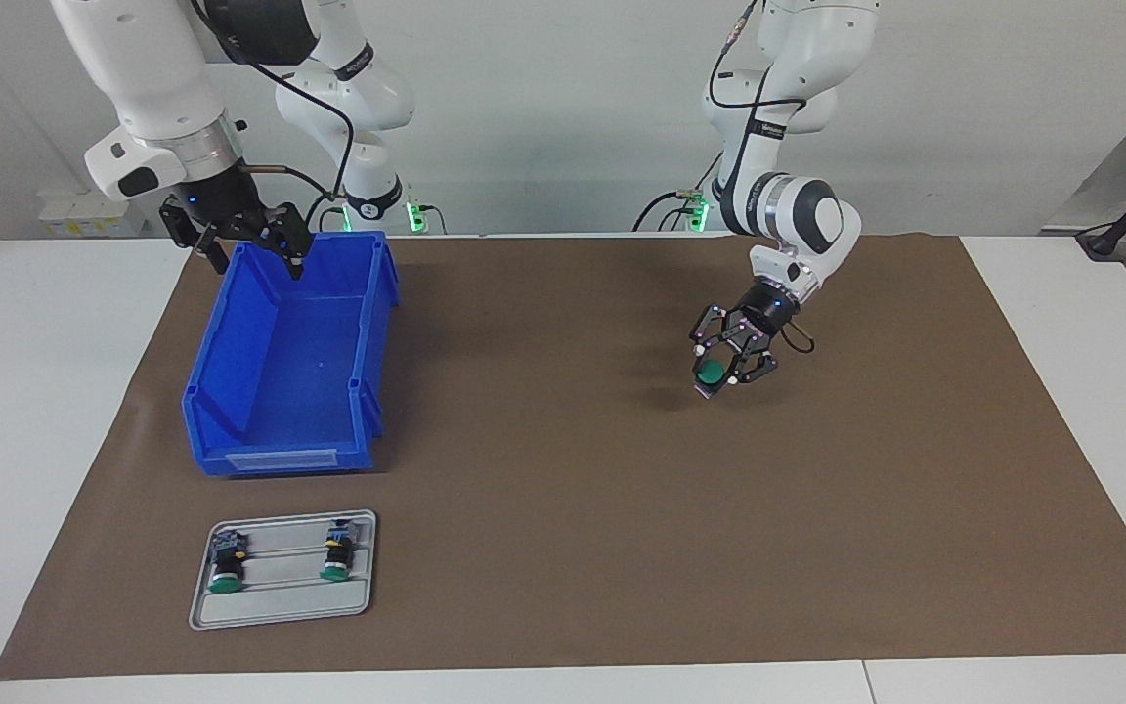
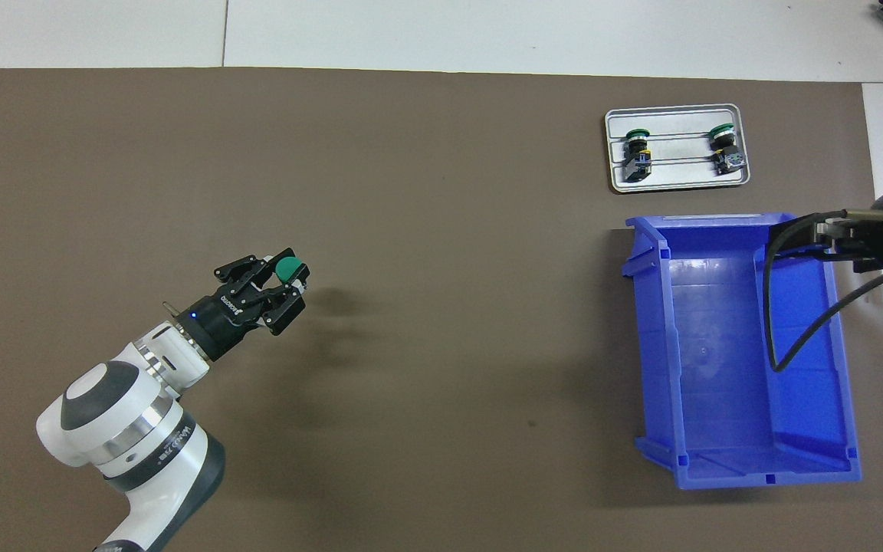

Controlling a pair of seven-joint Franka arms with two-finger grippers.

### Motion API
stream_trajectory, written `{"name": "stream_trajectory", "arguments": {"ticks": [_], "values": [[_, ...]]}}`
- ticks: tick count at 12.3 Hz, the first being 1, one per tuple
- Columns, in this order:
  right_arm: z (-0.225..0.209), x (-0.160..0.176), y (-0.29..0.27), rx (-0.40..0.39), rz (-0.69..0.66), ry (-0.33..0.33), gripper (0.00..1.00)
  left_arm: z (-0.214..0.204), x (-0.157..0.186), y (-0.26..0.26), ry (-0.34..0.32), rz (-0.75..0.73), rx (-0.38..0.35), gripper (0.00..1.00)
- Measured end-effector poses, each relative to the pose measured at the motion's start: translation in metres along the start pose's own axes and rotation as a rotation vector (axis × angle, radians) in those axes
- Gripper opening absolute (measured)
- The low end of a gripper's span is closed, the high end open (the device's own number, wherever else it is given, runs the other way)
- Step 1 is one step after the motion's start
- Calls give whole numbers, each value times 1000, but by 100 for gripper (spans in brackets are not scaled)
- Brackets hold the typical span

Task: Place and press button with both arms

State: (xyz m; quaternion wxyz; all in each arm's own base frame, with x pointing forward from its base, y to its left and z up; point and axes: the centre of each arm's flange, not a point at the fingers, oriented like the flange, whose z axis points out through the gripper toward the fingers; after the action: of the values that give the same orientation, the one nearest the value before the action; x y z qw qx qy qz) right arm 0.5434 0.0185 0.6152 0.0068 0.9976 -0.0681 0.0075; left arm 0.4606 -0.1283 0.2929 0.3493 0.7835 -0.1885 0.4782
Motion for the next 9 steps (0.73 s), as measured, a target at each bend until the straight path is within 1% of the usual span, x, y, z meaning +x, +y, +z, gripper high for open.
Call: {"name": "stream_trajectory", "arguments": {"ticks": [2,4,9], "values": [[0,0,0,0,0,0,100,7,-11,-1,24,14,-2,40],[0,0,0,0,0,0,100,14,-22,1,46,18,-21,40],[0,0,0,0,0,0,100,15,-52,2,44,31,-56,40]]}}
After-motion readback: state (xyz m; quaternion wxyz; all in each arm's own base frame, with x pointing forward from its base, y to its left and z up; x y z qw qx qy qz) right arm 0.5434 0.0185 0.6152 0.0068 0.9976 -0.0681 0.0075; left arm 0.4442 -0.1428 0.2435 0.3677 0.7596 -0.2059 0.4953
